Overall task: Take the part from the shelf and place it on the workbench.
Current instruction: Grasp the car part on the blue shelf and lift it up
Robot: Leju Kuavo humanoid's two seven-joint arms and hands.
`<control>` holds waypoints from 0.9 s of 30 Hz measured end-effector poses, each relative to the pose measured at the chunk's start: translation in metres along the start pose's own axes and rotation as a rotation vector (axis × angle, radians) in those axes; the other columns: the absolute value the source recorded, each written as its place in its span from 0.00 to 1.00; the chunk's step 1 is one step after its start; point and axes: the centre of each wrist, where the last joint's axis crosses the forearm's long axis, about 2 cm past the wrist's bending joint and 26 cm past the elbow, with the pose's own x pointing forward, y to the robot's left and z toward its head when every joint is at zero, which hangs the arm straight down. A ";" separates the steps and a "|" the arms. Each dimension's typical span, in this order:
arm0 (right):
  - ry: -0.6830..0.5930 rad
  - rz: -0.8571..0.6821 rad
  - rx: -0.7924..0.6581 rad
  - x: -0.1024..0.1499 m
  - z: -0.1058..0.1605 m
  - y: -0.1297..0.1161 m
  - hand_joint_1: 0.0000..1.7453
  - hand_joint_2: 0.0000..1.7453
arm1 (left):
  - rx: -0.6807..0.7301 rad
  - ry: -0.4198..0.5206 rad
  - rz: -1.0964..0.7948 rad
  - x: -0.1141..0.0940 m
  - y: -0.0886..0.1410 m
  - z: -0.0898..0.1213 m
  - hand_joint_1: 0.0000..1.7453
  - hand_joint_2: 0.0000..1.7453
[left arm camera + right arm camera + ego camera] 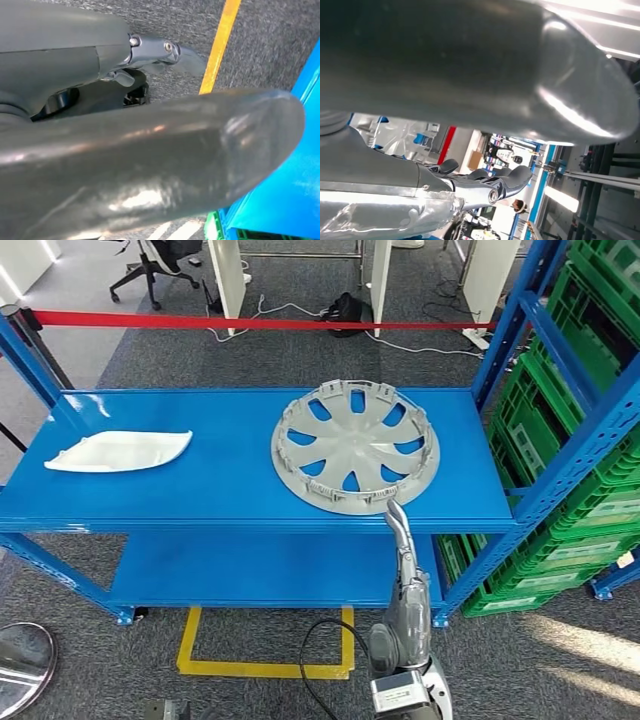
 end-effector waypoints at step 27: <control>0.000 0.004 -0.003 0.000 0.000 0.000 0.00 0.00 | 0.046 0.019 -0.025 -0.001 0.002 0.001 0.00 0.00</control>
